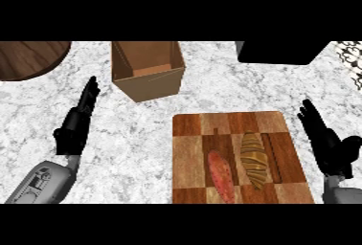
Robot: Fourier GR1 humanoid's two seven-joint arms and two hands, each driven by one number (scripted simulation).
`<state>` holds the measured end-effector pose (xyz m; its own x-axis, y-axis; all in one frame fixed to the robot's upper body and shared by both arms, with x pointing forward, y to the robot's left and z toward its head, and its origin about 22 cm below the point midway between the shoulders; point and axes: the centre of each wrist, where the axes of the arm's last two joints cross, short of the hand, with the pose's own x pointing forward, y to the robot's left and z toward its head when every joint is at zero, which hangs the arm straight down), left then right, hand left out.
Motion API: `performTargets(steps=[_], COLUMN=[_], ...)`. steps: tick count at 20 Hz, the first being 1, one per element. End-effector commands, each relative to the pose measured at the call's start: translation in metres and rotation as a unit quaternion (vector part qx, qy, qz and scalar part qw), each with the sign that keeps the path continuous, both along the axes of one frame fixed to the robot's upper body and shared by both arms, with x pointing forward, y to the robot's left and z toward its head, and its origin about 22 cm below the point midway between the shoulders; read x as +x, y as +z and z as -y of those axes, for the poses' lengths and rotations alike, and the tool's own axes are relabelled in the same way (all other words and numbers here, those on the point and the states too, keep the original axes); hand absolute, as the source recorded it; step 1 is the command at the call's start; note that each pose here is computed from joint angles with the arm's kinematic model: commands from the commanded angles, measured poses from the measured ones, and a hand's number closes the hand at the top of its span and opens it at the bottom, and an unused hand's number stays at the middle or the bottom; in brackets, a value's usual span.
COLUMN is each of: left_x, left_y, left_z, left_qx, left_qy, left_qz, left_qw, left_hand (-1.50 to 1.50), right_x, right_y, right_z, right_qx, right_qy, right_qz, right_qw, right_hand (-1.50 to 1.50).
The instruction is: Pick the croissant from the cutting board and place it in the cardboard box
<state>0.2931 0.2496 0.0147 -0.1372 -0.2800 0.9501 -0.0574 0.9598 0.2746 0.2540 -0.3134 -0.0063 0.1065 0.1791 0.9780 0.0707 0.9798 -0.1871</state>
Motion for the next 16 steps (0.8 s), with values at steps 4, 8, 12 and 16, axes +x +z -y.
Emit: performTargets(steps=[4, 8, 12, 16], left_x=[-0.013, -0.007, -0.014, -0.013], left_y=[0.014, 0.011, 0.008, 0.017], left_z=[0.018, 0.017, 0.022, 0.027], left_qx=[0.019, 0.019, 0.013, 0.001], left_qy=[-0.087, -0.112, -0.136, -0.145], left_qz=[-0.023, -0.040, -0.066, -0.060], left_qw=[0.9957, 0.9927, 0.9883, 0.9876], left_hand=[0.00, 0.00, 0.00, 0.00], right_x=[-0.022, -0.032, -0.064, -0.075], right_y=[0.009, -0.001, -0.022, -0.013], right_z=[-0.067, -0.009, -0.027, -0.050], right_qx=[-0.018, -0.283, -0.391, -0.477], right_qy=[-0.083, -0.062, -0.078, -0.081], right_qz=[-0.006, 0.011, 0.019, 0.058], right_qw=[0.996, 0.957, 0.917, 0.873], right_hand=[-1.50, -1.50, -1.50, -1.50])
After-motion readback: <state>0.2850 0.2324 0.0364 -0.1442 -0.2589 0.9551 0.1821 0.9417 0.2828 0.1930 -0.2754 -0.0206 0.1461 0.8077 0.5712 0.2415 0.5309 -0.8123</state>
